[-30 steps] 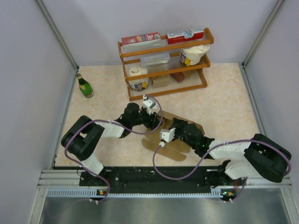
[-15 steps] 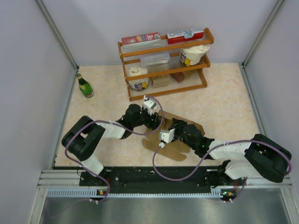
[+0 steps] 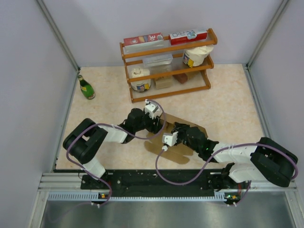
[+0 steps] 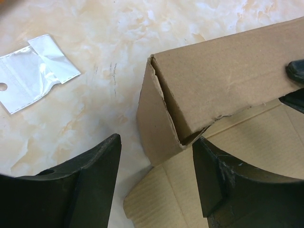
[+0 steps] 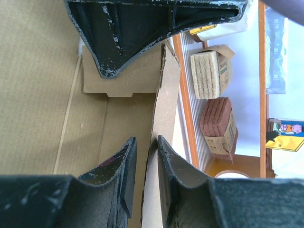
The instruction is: Fold the paper box
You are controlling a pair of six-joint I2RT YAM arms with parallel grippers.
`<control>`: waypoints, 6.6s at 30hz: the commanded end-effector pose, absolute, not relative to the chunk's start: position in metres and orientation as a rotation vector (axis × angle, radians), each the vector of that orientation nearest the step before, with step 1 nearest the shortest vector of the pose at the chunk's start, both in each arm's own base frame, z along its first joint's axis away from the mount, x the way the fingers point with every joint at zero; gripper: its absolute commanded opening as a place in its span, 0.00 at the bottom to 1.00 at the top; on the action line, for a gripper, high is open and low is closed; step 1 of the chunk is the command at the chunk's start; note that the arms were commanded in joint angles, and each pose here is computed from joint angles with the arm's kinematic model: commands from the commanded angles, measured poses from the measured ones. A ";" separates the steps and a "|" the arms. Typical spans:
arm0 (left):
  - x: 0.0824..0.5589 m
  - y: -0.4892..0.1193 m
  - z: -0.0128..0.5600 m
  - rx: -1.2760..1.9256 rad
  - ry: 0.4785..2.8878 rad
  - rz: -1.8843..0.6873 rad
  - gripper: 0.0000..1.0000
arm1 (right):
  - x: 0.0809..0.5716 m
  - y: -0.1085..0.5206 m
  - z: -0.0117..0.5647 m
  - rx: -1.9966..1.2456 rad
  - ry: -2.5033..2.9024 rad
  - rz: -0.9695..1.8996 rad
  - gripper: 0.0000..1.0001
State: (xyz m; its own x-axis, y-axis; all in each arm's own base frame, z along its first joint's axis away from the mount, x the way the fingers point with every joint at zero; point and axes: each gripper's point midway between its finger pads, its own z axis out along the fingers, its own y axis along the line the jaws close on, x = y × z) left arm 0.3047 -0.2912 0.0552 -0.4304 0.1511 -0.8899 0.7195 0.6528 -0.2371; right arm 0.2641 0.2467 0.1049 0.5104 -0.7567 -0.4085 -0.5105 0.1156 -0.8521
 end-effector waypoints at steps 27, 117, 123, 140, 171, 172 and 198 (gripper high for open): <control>0.324 -0.305 0.073 0.588 1.828 -0.653 0.67 | 0.253 0.259 0.106 -1.527 1.144 -0.145 0.23; 0.301 -0.288 0.091 0.440 1.729 -0.513 0.54 | 0.244 0.272 0.117 -1.447 1.200 0.020 0.32; 0.281 -0.279 0.097 0.464 1.731 -0.566 0.55 | 0.242 0.274 0.118 -1.451 1.200 0.031 0.34; 0.248 -0.244 0.101 0.355 1.794 -0.623 0.56 | 0.238 0.279 0.105 -1.473 1.216 0.075 0.36; 0.279 -0.226 0.211 0.224 1.609 -0.493 0.66 | 0.225 0.265 0.234 -0.982 1.380 0.370 0.52; 0.281 -0.230 0.215 0.241 1.614 -0.492 0.66 | 0.227 0.259 0.241 -0.920 1.434 0.380 0.51; 0.328 -0.369 0.213 0.730 1.769 -0.883 0.39 | 0.230 0.120 0.195 0.147 2.081 0.372 0.51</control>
State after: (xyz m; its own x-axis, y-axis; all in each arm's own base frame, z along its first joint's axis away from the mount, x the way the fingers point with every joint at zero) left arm 0.3338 -0.3587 0.2161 -0.3066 0.0642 -0.9497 0.7711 0.6017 -0.2083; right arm 0.2368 0.1186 0.2059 -0.4756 0.2151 -0.8529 -0.0681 0.9577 0.2795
